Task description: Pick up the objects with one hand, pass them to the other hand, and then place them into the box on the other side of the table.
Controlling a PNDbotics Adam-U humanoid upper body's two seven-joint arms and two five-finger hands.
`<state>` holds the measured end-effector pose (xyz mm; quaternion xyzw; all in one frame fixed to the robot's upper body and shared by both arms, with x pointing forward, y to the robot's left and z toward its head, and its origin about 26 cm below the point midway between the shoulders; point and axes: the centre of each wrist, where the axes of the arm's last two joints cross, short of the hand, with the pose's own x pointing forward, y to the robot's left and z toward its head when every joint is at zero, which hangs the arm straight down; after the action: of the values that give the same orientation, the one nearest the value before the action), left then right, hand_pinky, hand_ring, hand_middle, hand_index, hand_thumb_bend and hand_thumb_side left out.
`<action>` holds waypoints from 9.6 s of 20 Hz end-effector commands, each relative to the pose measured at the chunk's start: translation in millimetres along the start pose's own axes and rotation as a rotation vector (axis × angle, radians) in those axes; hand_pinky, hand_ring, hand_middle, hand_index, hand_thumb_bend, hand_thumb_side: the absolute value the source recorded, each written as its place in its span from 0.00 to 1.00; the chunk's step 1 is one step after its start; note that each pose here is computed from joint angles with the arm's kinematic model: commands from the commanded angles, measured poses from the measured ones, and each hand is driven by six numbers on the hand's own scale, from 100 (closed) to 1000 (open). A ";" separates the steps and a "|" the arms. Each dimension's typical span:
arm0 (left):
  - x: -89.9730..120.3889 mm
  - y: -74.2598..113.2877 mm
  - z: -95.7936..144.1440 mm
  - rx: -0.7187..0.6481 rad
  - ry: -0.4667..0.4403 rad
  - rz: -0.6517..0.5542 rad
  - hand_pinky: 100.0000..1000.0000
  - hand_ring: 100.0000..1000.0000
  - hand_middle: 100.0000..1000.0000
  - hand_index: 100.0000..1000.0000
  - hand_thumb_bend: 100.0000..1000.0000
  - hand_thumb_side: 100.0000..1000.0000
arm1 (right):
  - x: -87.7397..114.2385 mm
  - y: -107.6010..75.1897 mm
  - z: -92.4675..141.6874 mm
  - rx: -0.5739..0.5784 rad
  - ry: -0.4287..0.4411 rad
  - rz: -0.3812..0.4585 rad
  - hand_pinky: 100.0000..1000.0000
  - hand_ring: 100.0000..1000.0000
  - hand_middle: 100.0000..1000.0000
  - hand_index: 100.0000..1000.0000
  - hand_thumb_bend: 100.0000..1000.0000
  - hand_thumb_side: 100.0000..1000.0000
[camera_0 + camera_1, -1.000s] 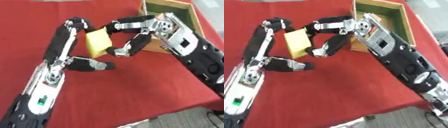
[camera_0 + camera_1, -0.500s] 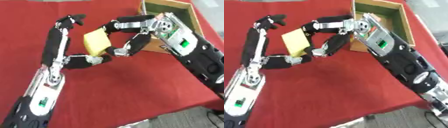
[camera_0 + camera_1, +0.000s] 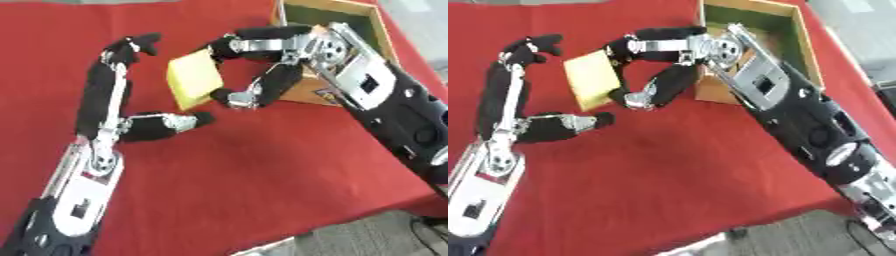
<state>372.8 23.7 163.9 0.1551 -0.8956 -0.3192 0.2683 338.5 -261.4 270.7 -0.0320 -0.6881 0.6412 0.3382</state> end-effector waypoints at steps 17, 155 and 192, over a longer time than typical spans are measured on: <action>-18.3 32.4 24.5 -0.176 0.001 -0.081 0.69 0.73 0.58 0.81 1.00 0.51 | -0.5 -39.5 67.0 -0.292 0.123 -0.081 0.89 0.97 0.41 0.57 0.00 0.30; -161.1 423.6 63.9 -0.499 1.150 -0.644 0.77 0.78 0.71 0.73 0.73 0.00 | -15.9 50.4 162.5 -0.844 -0.023 -0.241 0.95 1.00 0.84 0.97 0.00 0.45; -172.7 434.9 82.5 -0.505 1.273 -0.648 0.76 0.78 0.72 0.71 0.66 0.00 | -20.0 63.1 152.2 -0.836 0.027 -0.235 0.97 1.00 0.83 0.97 0.00 0.43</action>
<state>428.3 454.6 310.5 0.4785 -0.3795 -0.4422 0.6568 253.9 -391.4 204.9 -0.0887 -0.8831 0.2529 0.3851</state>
